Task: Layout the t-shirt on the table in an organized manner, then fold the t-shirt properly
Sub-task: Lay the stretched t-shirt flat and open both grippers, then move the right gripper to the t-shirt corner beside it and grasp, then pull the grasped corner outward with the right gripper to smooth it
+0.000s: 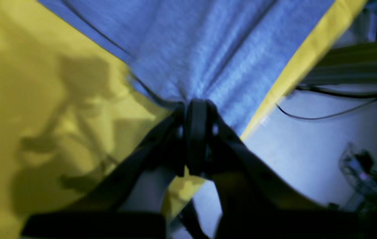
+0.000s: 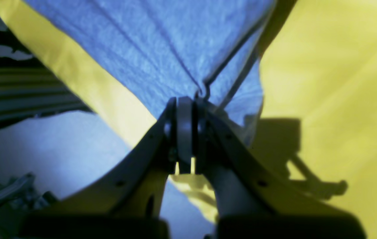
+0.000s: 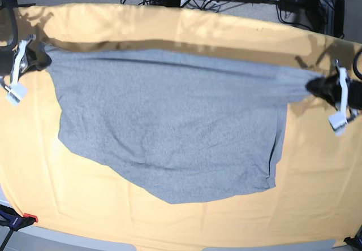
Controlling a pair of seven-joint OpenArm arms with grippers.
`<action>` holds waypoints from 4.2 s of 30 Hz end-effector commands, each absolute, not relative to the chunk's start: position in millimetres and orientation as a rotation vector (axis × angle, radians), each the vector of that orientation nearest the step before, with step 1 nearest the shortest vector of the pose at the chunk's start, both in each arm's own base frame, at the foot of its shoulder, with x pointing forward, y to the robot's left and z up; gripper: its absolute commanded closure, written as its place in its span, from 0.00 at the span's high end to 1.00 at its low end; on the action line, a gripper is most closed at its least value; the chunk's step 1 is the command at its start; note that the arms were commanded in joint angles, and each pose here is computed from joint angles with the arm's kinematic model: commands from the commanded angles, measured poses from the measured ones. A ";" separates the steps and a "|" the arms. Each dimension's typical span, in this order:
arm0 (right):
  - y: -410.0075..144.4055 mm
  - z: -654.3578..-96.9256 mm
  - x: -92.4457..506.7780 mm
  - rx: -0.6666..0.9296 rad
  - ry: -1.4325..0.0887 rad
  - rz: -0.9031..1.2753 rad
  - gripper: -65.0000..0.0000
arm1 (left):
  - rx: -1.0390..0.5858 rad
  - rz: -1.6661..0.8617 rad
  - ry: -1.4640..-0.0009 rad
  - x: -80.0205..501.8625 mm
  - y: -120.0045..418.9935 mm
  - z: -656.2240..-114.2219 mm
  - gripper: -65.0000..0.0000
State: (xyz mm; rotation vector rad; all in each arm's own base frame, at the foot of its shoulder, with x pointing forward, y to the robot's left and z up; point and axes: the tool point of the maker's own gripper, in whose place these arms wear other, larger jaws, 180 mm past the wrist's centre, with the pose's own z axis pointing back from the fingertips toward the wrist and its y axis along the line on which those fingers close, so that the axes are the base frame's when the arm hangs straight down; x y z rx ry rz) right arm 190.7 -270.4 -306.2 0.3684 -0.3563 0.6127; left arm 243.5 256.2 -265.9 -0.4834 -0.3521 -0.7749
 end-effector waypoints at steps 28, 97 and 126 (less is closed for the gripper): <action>-271.1 -199.9 298.0 0.279 -0.908 0.600 0.67 | -0.245 -0.661 -0.773 347.2 284.9 -170.9 0.68; -104.7 -327.1 264.5 0.618 -0.594 0.733 0.60 | -0.371 -0.418 -0.755 358.0 315.6 -210.7 0.68; -143.3 -222.4 320.0 0.287 -1.066 0.716 0.00 | -0.361 -0.417 -0.760 359.1 317.1 -210.5 0.68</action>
